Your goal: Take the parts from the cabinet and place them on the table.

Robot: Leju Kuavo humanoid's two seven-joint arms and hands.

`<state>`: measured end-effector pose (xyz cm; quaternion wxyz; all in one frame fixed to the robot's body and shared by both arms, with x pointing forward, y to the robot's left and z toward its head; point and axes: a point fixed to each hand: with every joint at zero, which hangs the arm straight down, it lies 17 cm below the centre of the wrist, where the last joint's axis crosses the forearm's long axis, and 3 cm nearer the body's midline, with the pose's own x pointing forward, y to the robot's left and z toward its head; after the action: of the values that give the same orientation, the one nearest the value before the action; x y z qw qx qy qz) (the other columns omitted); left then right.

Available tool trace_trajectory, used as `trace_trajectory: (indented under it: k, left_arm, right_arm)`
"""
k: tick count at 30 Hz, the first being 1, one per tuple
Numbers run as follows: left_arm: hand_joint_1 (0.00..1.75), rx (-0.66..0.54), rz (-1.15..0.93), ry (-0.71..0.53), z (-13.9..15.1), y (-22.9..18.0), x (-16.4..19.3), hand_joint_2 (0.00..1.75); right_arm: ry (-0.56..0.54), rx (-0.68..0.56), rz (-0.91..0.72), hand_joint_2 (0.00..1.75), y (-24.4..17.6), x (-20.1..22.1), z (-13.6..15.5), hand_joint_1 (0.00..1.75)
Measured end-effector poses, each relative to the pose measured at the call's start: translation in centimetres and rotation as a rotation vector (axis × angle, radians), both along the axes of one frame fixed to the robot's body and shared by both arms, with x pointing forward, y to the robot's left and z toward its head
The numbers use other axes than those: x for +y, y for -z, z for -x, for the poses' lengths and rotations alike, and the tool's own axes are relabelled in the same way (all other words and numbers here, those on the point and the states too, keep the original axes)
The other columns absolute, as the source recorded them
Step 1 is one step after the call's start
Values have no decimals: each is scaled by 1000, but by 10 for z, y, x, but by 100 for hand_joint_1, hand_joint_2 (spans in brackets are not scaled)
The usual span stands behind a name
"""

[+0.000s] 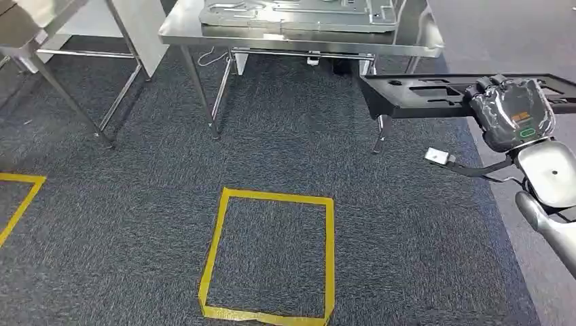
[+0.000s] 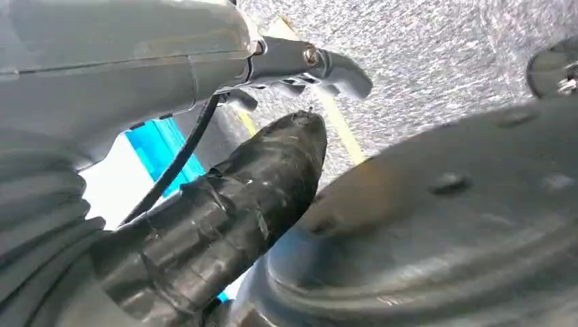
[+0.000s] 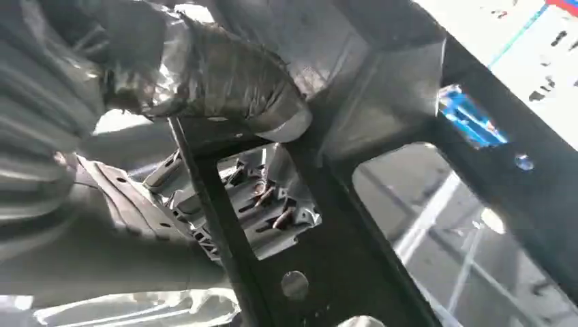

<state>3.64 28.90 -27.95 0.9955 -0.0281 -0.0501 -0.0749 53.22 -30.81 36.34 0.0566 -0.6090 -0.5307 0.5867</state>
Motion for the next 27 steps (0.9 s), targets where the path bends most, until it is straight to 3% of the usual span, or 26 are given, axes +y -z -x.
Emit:
trace_trajectory:
  k: [8, 14, 27]
  left_arm:
    - [0, -38, 16, 13, -12, -2, -7, 175]
    - [0, 4, 7, 32, 1, 0, -2, 175]
    - [0, 52, -18, 81, 12, 1, 6, 175]
  right_arm:
    - [21, -25, 15, 175, -4, -5, 0, 175]
    - [42, -96, -12, 175, -3, -13, 6, 175]
    - [84, -82, -44, 175, 9, -42, 13, 175]
